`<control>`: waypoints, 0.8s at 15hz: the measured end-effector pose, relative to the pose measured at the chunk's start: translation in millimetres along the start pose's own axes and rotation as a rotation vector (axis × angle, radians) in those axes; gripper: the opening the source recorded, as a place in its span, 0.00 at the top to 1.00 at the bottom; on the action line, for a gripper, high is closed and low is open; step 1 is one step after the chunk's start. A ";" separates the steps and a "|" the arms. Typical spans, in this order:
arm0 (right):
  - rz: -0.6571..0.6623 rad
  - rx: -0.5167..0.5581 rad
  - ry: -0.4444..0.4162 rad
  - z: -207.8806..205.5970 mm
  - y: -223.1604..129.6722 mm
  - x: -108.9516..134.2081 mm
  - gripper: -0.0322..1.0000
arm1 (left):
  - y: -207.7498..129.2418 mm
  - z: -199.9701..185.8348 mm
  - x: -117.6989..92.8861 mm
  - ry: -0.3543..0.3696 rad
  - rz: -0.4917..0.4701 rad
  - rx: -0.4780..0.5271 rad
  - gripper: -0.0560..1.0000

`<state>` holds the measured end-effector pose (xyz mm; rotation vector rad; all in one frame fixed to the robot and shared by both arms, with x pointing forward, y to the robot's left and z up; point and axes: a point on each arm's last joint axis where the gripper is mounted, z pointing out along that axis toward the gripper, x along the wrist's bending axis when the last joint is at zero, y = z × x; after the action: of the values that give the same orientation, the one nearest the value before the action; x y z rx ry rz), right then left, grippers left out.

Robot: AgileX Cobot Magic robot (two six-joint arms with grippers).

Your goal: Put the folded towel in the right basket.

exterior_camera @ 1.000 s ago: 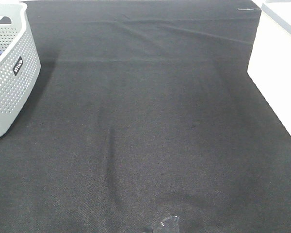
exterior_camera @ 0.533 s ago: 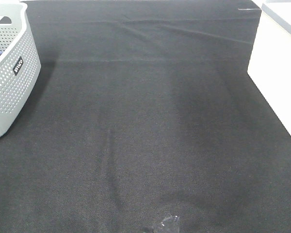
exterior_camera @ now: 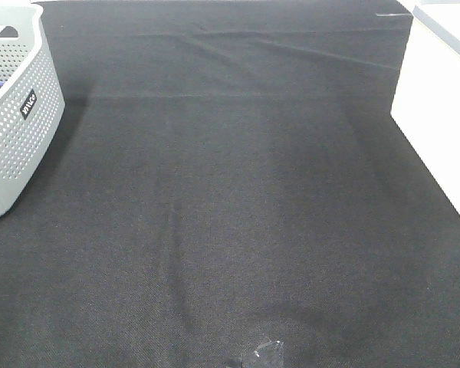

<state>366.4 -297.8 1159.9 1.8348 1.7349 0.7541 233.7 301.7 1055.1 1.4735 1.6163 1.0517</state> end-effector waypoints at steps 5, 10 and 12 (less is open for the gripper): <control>-0.006 -0.260 0.015 -39.1 -126.9 -6.0 0.02 | 0.0 0.0 0.0 0.000 0.000 0.000 0.01; -0.056 -0.298 0.011 -21.2 -162.5 -8.3 0.02 | 0.0 0.0 0.0 0.000 0.000 0.000 0.01; -0.057 -0.324 0.013 -18.4 -170.8 -8.7 0.02 | 0.0 0.0 0.0 0.000 0.000 0.000 0.01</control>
<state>230.2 -296.2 1054.8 1.5594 1.5596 0.9625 233.7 301.7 1055.1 1.4735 1.6163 1.0517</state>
